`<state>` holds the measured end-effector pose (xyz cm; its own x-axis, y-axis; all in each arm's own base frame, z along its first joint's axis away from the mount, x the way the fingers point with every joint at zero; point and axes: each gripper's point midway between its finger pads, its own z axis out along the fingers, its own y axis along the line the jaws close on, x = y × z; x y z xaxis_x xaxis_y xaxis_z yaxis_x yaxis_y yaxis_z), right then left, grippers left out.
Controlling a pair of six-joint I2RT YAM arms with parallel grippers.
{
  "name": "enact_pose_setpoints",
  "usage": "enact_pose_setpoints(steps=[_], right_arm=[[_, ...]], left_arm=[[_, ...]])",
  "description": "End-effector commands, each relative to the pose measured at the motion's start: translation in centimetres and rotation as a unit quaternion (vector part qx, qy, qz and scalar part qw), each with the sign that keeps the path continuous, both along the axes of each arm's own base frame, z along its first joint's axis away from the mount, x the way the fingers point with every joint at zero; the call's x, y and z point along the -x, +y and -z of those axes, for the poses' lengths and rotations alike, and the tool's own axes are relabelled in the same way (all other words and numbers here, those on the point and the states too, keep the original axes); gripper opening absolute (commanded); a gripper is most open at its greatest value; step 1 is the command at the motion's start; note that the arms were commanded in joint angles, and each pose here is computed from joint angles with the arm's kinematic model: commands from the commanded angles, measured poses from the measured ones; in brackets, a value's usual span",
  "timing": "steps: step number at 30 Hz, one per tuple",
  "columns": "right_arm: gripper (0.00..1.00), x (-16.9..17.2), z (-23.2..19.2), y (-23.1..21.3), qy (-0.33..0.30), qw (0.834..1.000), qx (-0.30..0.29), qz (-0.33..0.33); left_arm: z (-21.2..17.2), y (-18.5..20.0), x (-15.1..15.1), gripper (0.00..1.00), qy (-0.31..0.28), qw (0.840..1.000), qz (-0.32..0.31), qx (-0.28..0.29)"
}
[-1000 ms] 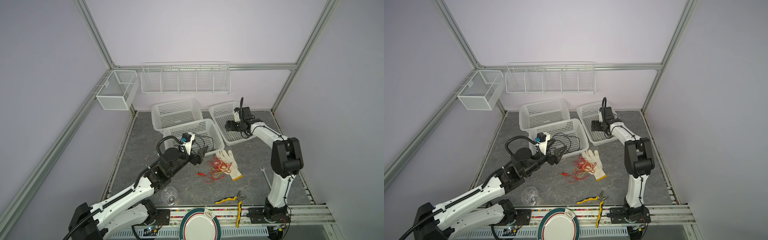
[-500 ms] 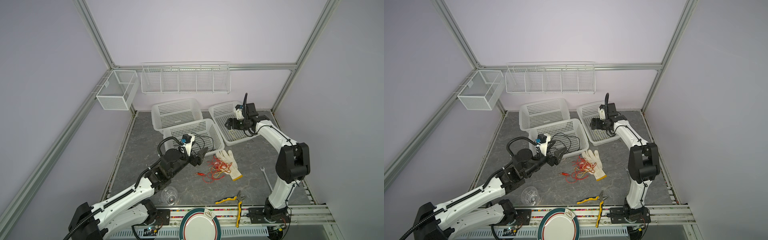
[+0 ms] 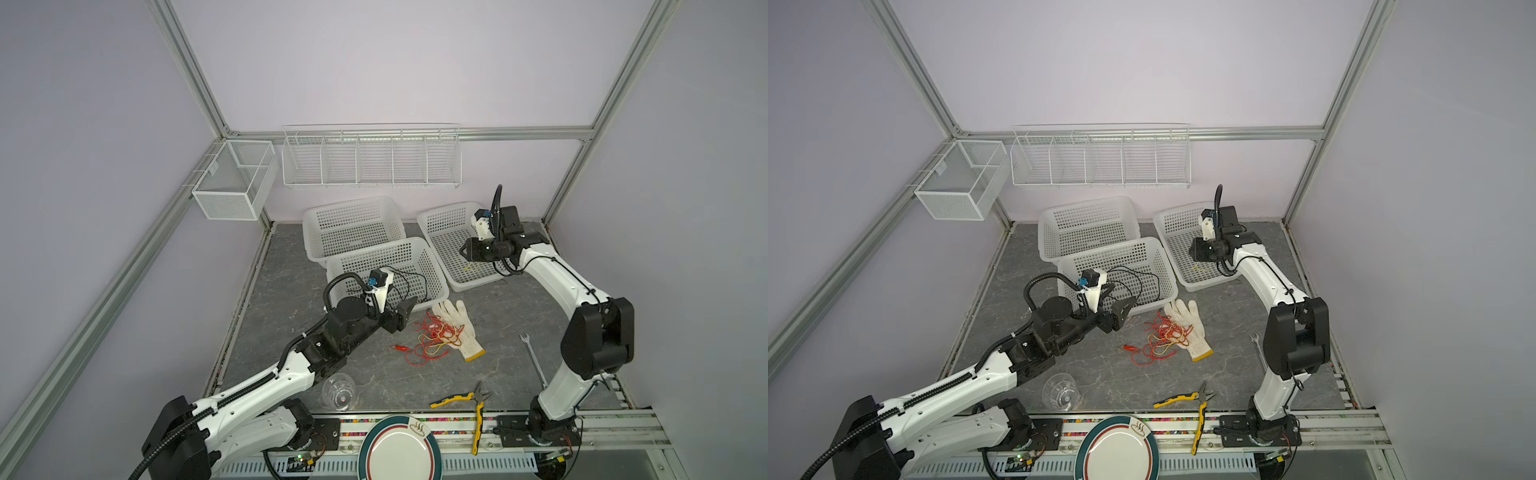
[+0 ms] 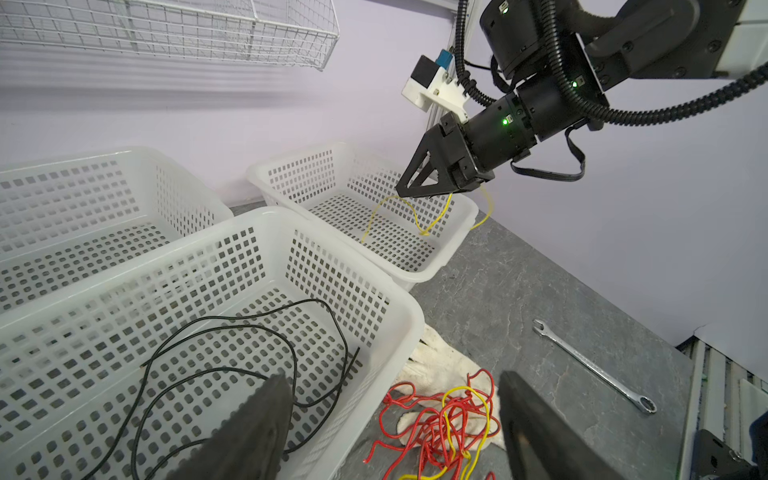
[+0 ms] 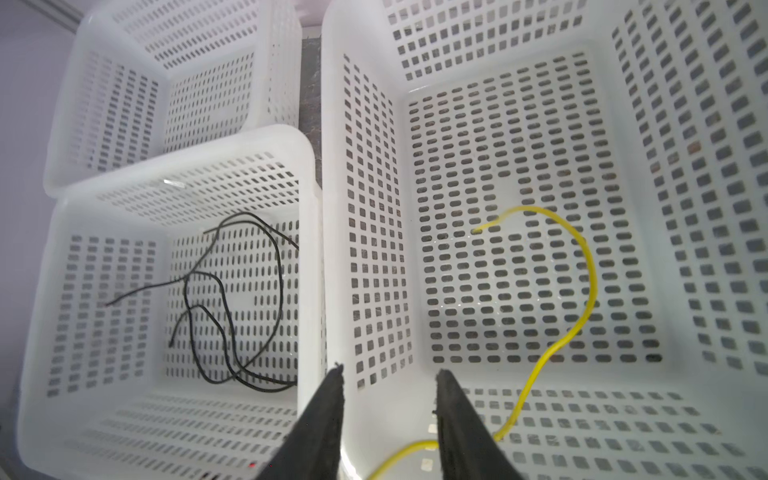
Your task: Untangle the cables
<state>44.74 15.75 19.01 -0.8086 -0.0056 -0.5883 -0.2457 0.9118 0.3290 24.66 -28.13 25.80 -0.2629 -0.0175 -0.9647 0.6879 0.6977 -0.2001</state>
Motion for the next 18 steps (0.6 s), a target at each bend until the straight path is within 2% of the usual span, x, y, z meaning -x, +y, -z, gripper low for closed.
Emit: enact_pose_setpoints(steps=[1,2,4,10,15,18], right_arm=[[0.16,0.0,-0.2,0.5,-0.002,1.0,-0.019,-0.011],[0.1,0.0,-0.2,0.8,-0.003,0.999,-0.027,-0.017],[0.07,0.0,-0.4,1.3,-0.001,0.999,-0.042,-0.021],[0.07,-0.2,-0.4,2.1,0.005,0.997,-0.07,-0.022],[0.07,-0.1,-0.2,2.4,0.015,0.996,-0.084,-0.015],[0.06,0.0,-0.2,2.4,0.017,0.996,-0.086,-0.013]], left_arm=[[-1.6,-0.5,-0.3,0.78,-0.014,1.0,0.003,0.017],[-1.4,-0.6,-0.5,0.78,-0.015,1.0,0.003,0.015],[-1.3,-1.2,-0.6,0.78,-0.019,1.0,0.01,0.011],[-1.2,-4.3,-2.0,0.78,-0.05,0.998,0.042,0.006],[-0.2,-9.0,-4.0,0.78,-0.055,0.995,0.086,-0.021],[0.3,-11.8,-5.2,0.77,-0.062,0.992,0.107,-0.016]])
